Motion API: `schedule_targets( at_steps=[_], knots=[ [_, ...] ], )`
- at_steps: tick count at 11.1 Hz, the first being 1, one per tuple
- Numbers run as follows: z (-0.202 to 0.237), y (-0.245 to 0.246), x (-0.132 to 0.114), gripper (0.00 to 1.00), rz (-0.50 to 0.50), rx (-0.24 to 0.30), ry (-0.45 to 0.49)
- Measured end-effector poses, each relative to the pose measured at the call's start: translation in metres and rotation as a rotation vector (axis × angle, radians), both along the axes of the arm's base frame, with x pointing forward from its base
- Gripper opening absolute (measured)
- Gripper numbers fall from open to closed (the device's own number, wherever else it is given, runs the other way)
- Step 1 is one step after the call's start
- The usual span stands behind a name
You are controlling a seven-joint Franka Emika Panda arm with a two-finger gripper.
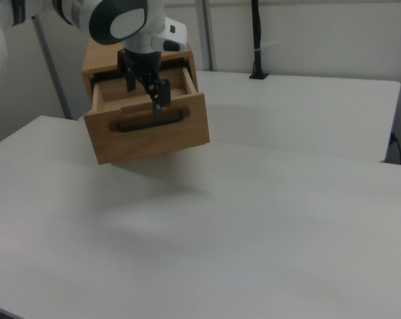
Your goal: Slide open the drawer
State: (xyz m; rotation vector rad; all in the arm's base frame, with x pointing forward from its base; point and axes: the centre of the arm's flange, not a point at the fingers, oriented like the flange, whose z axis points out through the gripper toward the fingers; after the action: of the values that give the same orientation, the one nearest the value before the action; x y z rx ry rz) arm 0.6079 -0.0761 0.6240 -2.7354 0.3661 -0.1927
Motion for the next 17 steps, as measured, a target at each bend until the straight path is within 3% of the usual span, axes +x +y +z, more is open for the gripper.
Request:
schedule_targets(
  at_steps=[5, 8, 12, 17],
  knots=[
    [0.008, 0.017, -0.006, 1.0, 0.061, -0.226, 0.014],
    [0.023, 0.038, -0.028, 1.0, 0.131, -0.383, 0.081],
    [0.021, 0.059, -0.054, 1.0, 0.179, -0.401, 0.12],
    [-0.001, 0.07, -0.047, 1.0, 0.196, -0.406, 0.086]
  ],
)
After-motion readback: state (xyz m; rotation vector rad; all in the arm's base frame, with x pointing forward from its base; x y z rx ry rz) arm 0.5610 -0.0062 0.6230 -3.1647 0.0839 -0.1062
